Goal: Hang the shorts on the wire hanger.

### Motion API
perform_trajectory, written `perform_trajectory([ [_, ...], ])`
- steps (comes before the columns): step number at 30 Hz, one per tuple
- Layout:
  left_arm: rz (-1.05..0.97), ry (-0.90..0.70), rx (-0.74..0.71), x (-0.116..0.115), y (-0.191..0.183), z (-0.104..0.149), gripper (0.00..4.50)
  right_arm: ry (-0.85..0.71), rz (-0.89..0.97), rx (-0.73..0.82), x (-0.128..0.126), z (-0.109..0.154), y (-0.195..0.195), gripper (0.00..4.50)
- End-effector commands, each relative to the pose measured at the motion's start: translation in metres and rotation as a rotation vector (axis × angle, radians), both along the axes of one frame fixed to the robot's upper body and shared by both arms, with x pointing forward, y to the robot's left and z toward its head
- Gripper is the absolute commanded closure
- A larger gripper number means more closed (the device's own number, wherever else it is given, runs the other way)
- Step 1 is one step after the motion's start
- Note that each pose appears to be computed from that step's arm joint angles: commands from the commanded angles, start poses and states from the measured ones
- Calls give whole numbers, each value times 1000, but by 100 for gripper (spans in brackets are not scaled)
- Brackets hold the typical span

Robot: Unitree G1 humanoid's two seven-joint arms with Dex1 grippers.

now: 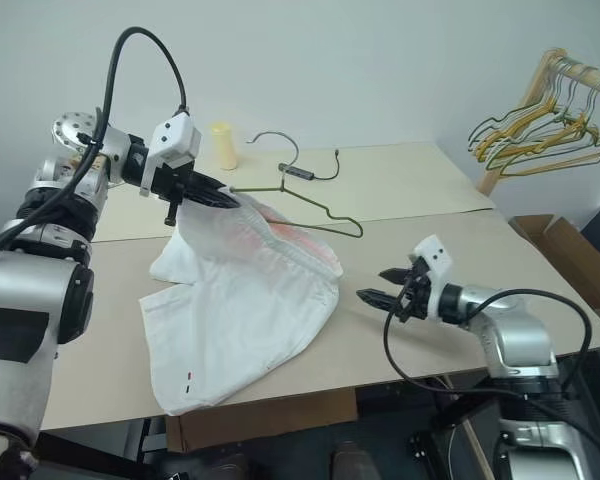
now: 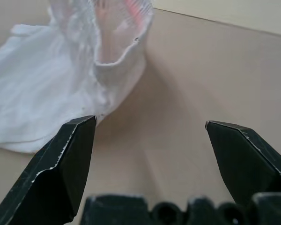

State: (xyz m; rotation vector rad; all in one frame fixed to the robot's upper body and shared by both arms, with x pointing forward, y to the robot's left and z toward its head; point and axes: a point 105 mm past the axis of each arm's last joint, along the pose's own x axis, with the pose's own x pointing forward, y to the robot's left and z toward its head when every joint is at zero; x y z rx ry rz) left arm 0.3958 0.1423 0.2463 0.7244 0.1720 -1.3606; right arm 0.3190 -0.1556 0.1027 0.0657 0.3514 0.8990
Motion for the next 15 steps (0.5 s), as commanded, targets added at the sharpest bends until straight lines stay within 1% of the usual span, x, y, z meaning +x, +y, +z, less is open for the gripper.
perform_trajectory([
  [1, -4, -44, -30, 0, -1, 13, 445, 1, 28, 70, -3, 5, 25, 18],
  [4, -1, -46, -38, 0, -1, 13, 445, 22, 17, 147, 1, 3, 39, 18],
  [6, 0, -46, -40, 0, -1, 13, 445, 33, 26, 176, 2, 3, 45, 54],
  [8, 1, -46, -42, 0, 0, 12, 445, 51, 33, 168, 4, -1, 50, 106],
  [9, 3, -46, -42, 0, 0, 12, 445, 57, 34, 161, 4, -3, 51, 143],
  [10, 3, -46, -43, 0, 1, 12, 445, 60, 35, 158, 5, -4, 52, 196],
  [11, 4, -45, -46, 0, 1, 13, 445, 64, 32, 155, 5, -5, 51, 202],
  [12, 3, -44, -47, -1, 3, 14, 445, 69, 30, 152, 5, -7, 50, 231],
  [13, 3, -43, -48, -1, 4, 14, 445, 72, 29, 143, 5, -9, 48, 270],
  [14, 5, -42, -49, -1, 4, 14, 445, 76, 24, 137, 5, -10, 46, 282],
  [15, 7, -42, -50, -1, 5, 14, 445, 78, 20, 133, 6, -11, 45, 323],
])
